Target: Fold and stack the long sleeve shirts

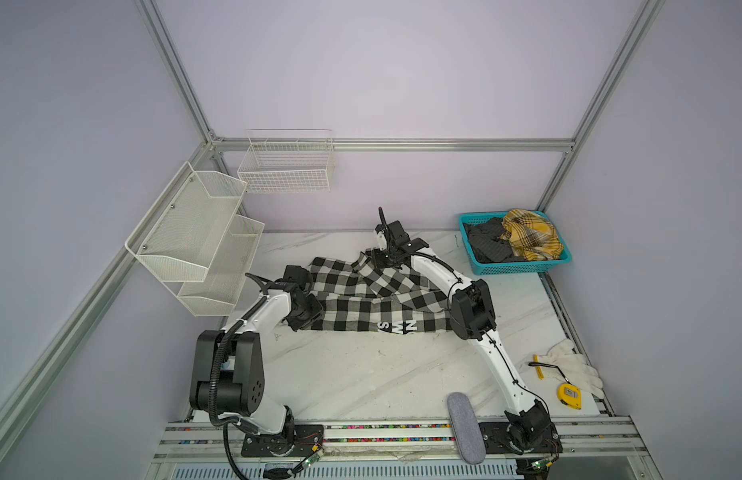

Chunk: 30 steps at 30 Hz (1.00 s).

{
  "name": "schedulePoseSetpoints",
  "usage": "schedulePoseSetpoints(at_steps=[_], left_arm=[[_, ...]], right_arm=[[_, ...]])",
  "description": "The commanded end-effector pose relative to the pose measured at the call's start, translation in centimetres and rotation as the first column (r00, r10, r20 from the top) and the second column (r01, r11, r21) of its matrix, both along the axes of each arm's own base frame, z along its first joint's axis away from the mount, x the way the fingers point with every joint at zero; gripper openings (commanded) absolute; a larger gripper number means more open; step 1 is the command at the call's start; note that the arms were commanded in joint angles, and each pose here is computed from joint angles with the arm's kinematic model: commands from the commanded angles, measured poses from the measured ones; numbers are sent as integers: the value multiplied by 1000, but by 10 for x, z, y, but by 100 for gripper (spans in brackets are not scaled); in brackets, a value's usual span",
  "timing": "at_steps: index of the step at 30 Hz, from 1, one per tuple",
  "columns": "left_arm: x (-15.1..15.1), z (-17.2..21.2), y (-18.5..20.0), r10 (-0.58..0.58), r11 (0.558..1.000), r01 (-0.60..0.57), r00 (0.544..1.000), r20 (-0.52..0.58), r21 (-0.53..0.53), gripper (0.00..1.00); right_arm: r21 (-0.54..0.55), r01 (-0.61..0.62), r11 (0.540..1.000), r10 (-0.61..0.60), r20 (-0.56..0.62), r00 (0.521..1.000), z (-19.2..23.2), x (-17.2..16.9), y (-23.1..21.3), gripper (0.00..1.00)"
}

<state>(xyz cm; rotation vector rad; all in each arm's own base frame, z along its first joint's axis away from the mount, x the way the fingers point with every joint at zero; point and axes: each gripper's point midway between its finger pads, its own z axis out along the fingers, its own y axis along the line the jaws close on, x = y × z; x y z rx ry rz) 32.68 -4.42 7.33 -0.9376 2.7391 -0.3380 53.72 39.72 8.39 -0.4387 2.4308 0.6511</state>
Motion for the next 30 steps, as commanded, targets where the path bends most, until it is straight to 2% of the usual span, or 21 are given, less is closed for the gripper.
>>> schedulePoseSetpoints(at_steps=[1,5,10,14,21,23,28,30], left_arm=[[42,61,-21,-13,997,24,986,167,-68,37],[57,94,-31,18,991,14,971,240,-130,51],[72,127,-40,81,977,-11,942,325,-212,63],[80,121,-47,125,962,-36,939,319,-271,70],[87,86,-64,185,926,-80,948,258,-370,73],[87,79,-69,176,929,-77,952,250,-362,72],[79,38,-78,181,923,-128,976,117,-364,65],[81,31,-85,171,922,-124,980,98,-368,64]], right_arm=[[58,-14,998,9,97,995,57,-2,5,14],[74,-44,996,31,163,986,91,-21,11,0],[18,-66,998,61,200,978,88,-67,22,0],[-2,-73,997,72,196,978,65,-105,33,0],[21,-80,997,75,172,982,24,-152,41,0],[22,-81,996,76,171,982,17,-159,42,0],[42,-82,996,74,165,983,12,-164,42,0],[50,-93,994,83,175,981,16,-168,44,0]])
